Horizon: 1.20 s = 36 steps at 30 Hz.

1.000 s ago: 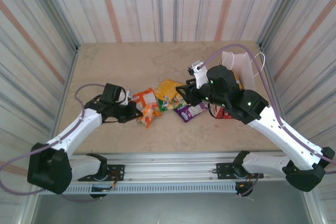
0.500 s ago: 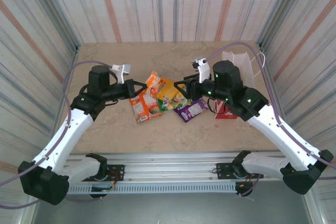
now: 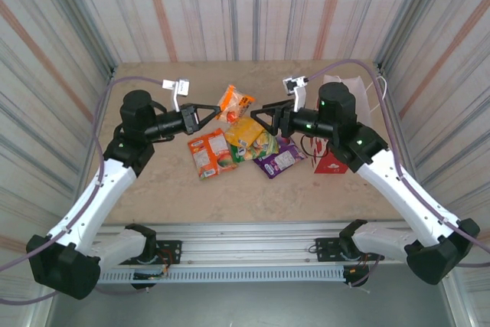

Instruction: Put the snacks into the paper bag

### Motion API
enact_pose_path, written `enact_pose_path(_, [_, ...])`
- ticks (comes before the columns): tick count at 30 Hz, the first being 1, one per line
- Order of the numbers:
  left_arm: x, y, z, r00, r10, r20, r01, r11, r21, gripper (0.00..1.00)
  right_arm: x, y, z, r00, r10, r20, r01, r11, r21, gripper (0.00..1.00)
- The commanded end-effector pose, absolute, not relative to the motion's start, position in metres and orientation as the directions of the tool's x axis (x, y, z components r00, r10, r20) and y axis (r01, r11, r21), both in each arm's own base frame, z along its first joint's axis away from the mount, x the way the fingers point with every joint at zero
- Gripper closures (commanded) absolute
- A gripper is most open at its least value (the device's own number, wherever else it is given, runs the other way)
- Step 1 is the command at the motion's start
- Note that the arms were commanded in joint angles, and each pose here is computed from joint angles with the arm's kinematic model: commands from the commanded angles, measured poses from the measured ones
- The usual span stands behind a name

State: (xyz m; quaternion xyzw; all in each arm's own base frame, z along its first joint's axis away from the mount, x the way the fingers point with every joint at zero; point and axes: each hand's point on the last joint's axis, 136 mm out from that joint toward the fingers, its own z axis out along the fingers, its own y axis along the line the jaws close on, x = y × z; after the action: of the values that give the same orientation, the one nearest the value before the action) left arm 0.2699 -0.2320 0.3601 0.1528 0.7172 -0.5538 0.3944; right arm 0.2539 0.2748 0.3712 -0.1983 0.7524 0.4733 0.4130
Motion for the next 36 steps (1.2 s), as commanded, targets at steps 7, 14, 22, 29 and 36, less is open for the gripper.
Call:
enact_pose_path(7, [0.25,-0.266,0.397,-0.585,-0.2,-0.786,0.776,0.146,-0.614,1.0,0.257,0.273,0.384,-0.546,0.162,-0.822,-0.738,0.373,0.563,0.35])
enact_pose_path(14, [0.25,-0.277,0.396,-0.592,-0.202,-0.78,0.773,0.131,-0.621,1.0,0.241,0.268,0.397,-0.457,0.18,-0.871,-0.821,0.293,0.491,0.51])
enact_pose_path(22, [0.255,-0.276,0.389,-0.604,-0.21,-0.769,0.753,0.169,-0.636,1.0,0.234,0.264,0.392,-0.449,0.179,-0.876,-0.827,0.289,0.483,0.85])
enact_pose_path(29, [0.264,-0.275,0.378,-0.613,-0.215,-0.76,0.728,0.22,-0.65,0.73,0.246,0.253,0.39,-0.437,0.212,-0.874,-0.782,0.39,0.486,0.97])
enact_pose_path(36, [0.284,-0.257,0.341,-0.649,-0.246,-0.72,0.597,0.422,-0.682,0.43,0.269,0.211,0.419,-0.342,0.3,-0.891,-0.689,0.564,0.454,0.98])
